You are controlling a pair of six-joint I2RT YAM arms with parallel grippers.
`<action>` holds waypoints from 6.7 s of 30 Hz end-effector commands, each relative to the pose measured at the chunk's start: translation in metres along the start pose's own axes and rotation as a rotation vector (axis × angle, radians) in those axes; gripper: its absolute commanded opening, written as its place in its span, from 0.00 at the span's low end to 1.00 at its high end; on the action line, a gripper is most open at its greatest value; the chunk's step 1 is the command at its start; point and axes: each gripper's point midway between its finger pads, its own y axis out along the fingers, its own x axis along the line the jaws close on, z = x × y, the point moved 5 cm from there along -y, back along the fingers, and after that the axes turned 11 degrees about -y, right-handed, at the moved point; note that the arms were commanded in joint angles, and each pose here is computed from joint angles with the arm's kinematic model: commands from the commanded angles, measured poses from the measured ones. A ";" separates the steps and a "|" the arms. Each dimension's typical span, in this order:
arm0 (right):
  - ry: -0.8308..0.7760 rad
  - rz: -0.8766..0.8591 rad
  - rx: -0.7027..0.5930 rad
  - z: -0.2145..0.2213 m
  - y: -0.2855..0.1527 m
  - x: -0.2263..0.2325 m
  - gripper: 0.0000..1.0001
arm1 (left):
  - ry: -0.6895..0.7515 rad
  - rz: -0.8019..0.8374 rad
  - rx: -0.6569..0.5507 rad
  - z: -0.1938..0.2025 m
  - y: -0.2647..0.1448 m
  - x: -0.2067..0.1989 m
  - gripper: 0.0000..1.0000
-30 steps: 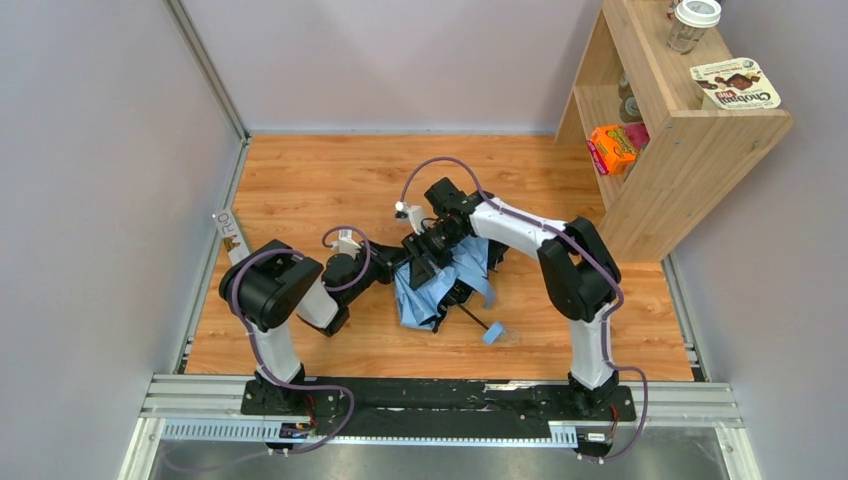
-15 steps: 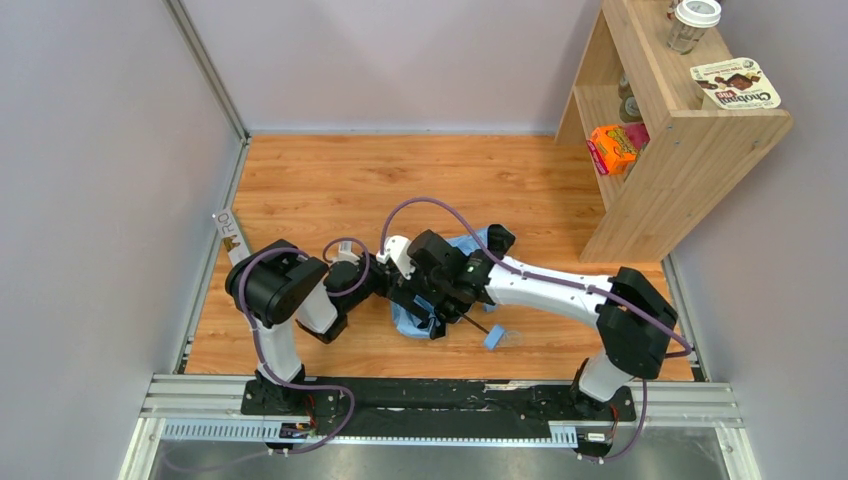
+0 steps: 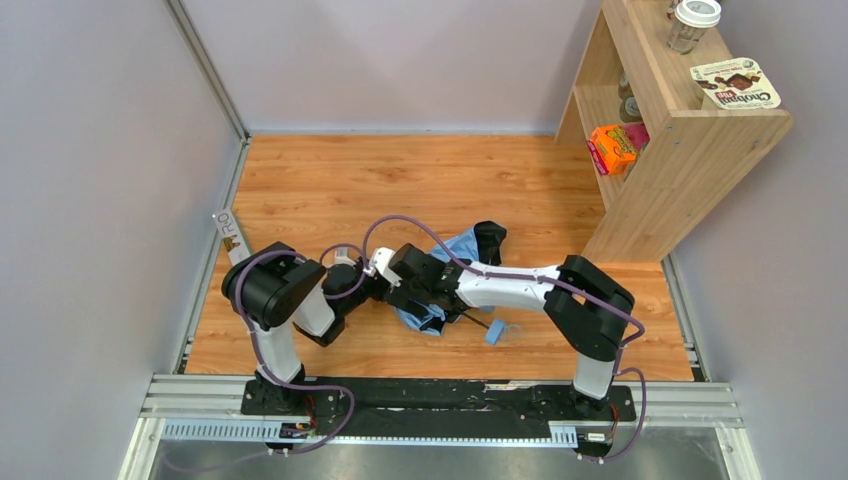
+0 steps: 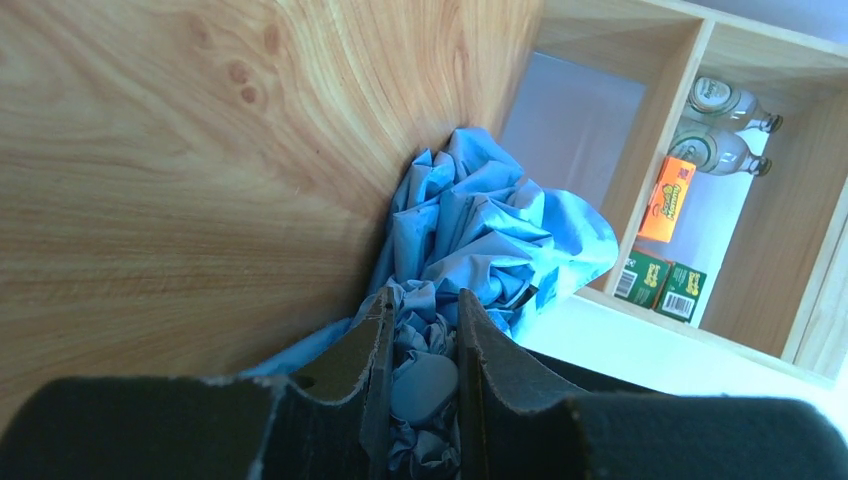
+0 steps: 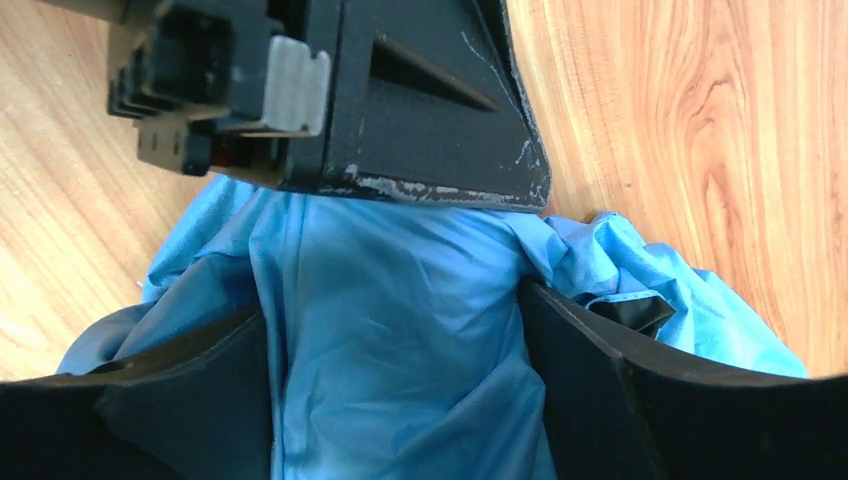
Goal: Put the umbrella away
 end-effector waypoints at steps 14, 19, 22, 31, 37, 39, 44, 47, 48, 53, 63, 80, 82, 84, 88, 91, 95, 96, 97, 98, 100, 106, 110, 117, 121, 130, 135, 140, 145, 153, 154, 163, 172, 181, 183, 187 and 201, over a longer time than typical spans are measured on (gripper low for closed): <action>0.139 -0.200 0.074 0.062 0.035 0.006 0.00 | 0.154 0.075 0.114 0.017 -0.020 -0.045 0.51; 0.249 -0.346 -0.018 0.058 0.026 0.008 0.00 | 0.261 0.095 0.050 -0.005 -0.040 -0.066 0.72; 0.329 -0.435 -0.080 0.053 0.022 0.009 0.00 | 0.314 0.061 0.000 -0.013 -0.053 -0.063 0.72; 0.655 -0.620 -0.167 0.042 0.018 -0.006 0.00 | 0.375 0.047 0.023 0.001 -0.093 -0.050 0.75; 0.837 -0.662 -0.283 0.030 0.021 -0.030 0.00 | 0.269 0.024 0.065 0.021 -0.090 -0.042 0.80; 0.849 -0.668 -0.290 0.026 0.021 -0.033 0.00 | 0.256 0.018 0.066 0.024 -0.085 -0.042 0.80; 0.844 -0.690 -0.304 0.023 0.020 -0.033 0.00 | 0.228 0.111 0.001 0.017 -0.069 -0.057 0.80; 0.841 -0.691 -0.305 0.024 0.019 -0.033 0.00 | 0.189 0.123 -0.001 0.015 -0.055 -0.063 0.80; 0.838 -0.693 -0.308 0.023 0.018 -0.033 0.00 | 0.181 0.102 0.005 0.015 -0.049 -0.059 0.80; 0.827 -0.692 -0.302 0.023 0.017 -0.033 0.00 | 0.131 0.161 0.041 0.020 -0.031 -0.065 0.80; 0.667 -0.736 -0.331 0.018 0.004 -0.019 0.00 | 0.109 0.216 0.061 0.014 0.008 -0.061 0.80; 0.409 -0.707 -0.304 -0.008 -0.002 -0.002 0.00 | 0.084 0.137 0.106 0.015 0.027 -0.041 0.23; 0.396 -0.691 -0.277 -0.007 0.000 -0.001 0.00 | 0.086 0.142 0.102 0.015 0.027 -0.043 0.09; 0.406 -0.640 -0.236 -0.004 0.000 -0.006 0.04 | 0.084 0.141 0.105 0.016 0.026 -0.045 0.00; 0.425 -0.446 -0.150 0.005 -0.014 -0.020 0.57 | 0.078 0.103 0.128 0.020 0.022 -0.044 0.00; 0.435 -0.292 -0.080 0.010 -0.039 -0.032 0.76 | 0.063 0.069 0.127 0.020 0.015 -0.037 0.00; 0.381 -0.109 -0.080 0.009 -0.081 -0.042 0.89 | 0.054 0.029 0.134 0.021 0.009 -0.033 0.00; 0.340 -0.039 -0.064 0.011 -0.087 -0.040 0.92 | 0.053 0.016 0.136 0.022 0.008 -0.032 0.00; 0.301 -0.004 -0.066 0.009 -0.095 -0.038 0.94 | 0.056 0.015 0.135 0.022 0.007 -0.032 0.00; 0.287 0.005 -0.080 0.006 -0.103 -0.036 0.95 | 0.060 0.011 0.129 0.022 0.006 -0.032 0.00; 0.303 0.032 -0.126 0.001 -0.118 -0.037 0.95 | 0.070 0.004 0.121 0.022 0.003 -0.032 0.00; 0.520 0.120 -0.125 0.017 -0.135 -0.062 1.00 | 0.189 0.071 0.136 0.027 -0.002 -0.049 0.00; 0.723 0.050 -0.111 0.048 -0.139 -0.074 0.82 | 0.254 0.084 0.140 0.029 -0.007 -0.054 0.00; 0.729 0.092 0.040 0.096 -0.129 -0.057 0.69 | 0.294 0.095 0.161 0.032 -0.010 -0.061 0.00; 0.747 0.035 0.069 0.112 -0.108 -0.035 0.77 | 0.288 0.103 0.182 0.034 -0.009 -0.064 0.00; 0.797 0.241 0.130 0.119 -0.082 -0.054 0.28 | 0.286 0.092 0.225 0.038 -0.018 -0.062 0.00; 0.828 0.397 0.194 0.121 -0.110 -0.071 0.00 | 0.295 0.061 0.210 0.034 -0.022 -0.055 0.00; 0.760 0.511 0.262 0.118 -0.137 -0.091 0.00 | 0.303 0.028 0.211 0.033 -0.023 -0.051 0.00; 0.739 0.582 0.235 0.119 -0.149 -0.100 0.00 | 0.321 0.031 0.199 0.032 -0.022 -0.058 0.00; 0.523 0.715 0.327 0.110 -0.156 -0.138 0.06 | 0.396 -0.008 0.193 0.033 -0.037 -0.061 0.00; 0.505 0.737 0.329 0.108 -0.156 -0.145 0.03 | 0.397 -0.048 0.188 0.030 -0.039 -0.056 0.00; 0.571 0.448 0.464 0.113 -0.123 -0.117 0.17 | 0.567 0.000 0.082 0.023 -0.062 -0.071 0.00; 0.824 0.023 0.201 0.107 -0.120 -0.018 0.17 | 0.633 0.008 0.065 0.012 -0.063 -0.080 0.00; 0.733 0.252 0.198 0.108 -0.146 -0.057 0.00 | 0.621 0.011 0.059 0.010 -0.066 -0.073 0.00; 0.701 0.189 0.125 0.096 -0.141 -0.057 0.73 | 0.620 0.019 0.063 0.011 -0.067 -0.075 0.00; 0.636 0.116 -0.005 0.090 -0.105 -0.049 0.89 | 0.625 0.029 0.081 0.014 -0.067 -0.077 0.00; 0.474 0.683 0.295 0.096 -0.104 -0.085 0.00 | 0.591 -0.037 0.062 0.011 -0.071 -0.070 0.00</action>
